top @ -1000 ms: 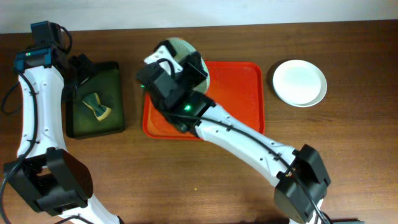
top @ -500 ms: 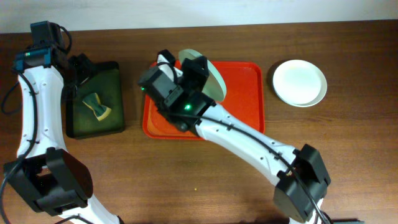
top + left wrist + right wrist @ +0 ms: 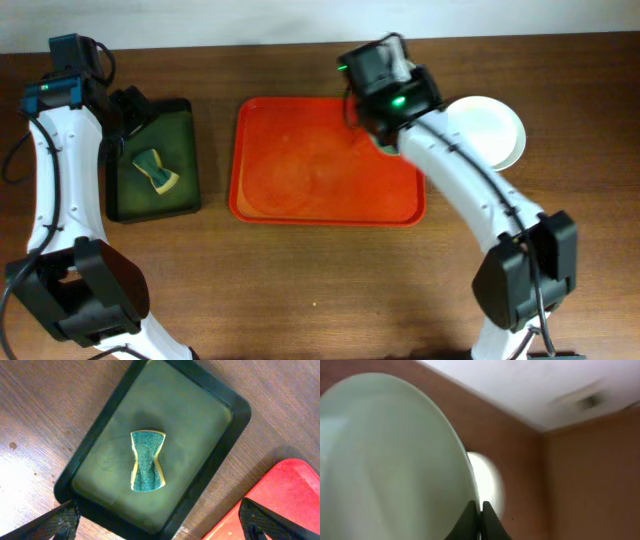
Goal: Clean dirty plates on tray and stack at the side
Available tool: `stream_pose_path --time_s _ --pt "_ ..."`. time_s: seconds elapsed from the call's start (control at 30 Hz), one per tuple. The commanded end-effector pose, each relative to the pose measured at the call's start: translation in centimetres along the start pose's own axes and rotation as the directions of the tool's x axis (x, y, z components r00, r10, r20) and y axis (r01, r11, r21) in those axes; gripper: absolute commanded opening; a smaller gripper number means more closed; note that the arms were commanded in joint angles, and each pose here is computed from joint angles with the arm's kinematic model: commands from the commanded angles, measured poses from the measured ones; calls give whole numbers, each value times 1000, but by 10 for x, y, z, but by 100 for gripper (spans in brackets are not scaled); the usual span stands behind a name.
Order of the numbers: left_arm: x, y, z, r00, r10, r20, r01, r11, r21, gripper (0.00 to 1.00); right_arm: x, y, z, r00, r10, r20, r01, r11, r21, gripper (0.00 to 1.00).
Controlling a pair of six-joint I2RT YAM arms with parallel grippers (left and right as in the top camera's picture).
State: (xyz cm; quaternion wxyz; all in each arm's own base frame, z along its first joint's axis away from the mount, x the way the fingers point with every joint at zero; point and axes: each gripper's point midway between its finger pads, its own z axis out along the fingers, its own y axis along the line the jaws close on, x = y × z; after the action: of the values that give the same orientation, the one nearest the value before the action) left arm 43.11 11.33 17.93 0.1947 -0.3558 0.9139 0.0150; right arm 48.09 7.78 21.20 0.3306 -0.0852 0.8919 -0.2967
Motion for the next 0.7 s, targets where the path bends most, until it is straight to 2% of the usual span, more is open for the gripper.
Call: stream_pose_path --time_s 0.0,0.03,0.07,0.1,0.17,0.23,0.3,0.4,0.47,0.5,0.53,0.63,0.67 --pt "-2 3 2 1000 -9 -1 9 1000 -5 99 3 9 29 836 475 -275 -548 687 -477 4" --pt "-2 3 2 1000 -9 -1 9 1000 -5 99 8 -4 40 787 510 -347 -613 587 -528 4" --pt "-2 3 2 1000 -9 -1 9 1000 -5 99 20 -21 55 746 530 -404 -663 529 -529 4" --pt "-2 3 2 1000 -9 -1 9 1000 -5 99 39 -39 72 705 548 -449 -708 515 -483 4" --pt "-2 3 2 1000 -9 -1 9 1000 -5 99 112 -80 117 581 597 -553 -804 526 -277 4" --pt "-2 3 2 1000 -9 -1 9 1000 -5 99 152 -97 141 504 634 -587 -847 496 -193 4" --pt "-2 3 2 1000 -9 -1 9 1000 -5 99 171 -105 155 478 656 -584 -860 485 -159 4" --pt "-2 3 2 1000 -9 -1 9 1000 -5 99 170 -106 167 489 682 -543 -861 478 -174 5" --pt "-2 3 2 1000 -9 -1 9 1000 -5 99 162 -100 166 509 678 -530 -851 486 -196 24" --pt "-2 3 2 1000 -9 -1 9 1000 -5 100 159 -96 165 517 670 -533 -847 491 -204 41" --pt "-2 3 2 1000 -9 -1 9 1000 -5 99 160 -93 163 516 663 -542 -846 493 -203 46" --pt "-2 3 2 1000 -9 -1 9 1000 -5 99 164 -93 153 489 662 -568 -859 478 -183 49" --pt "-2 3 2 1000 -9 -1 9 1000 -5 99 161 -98 144 490 664 -566 -859 478 -183 62"
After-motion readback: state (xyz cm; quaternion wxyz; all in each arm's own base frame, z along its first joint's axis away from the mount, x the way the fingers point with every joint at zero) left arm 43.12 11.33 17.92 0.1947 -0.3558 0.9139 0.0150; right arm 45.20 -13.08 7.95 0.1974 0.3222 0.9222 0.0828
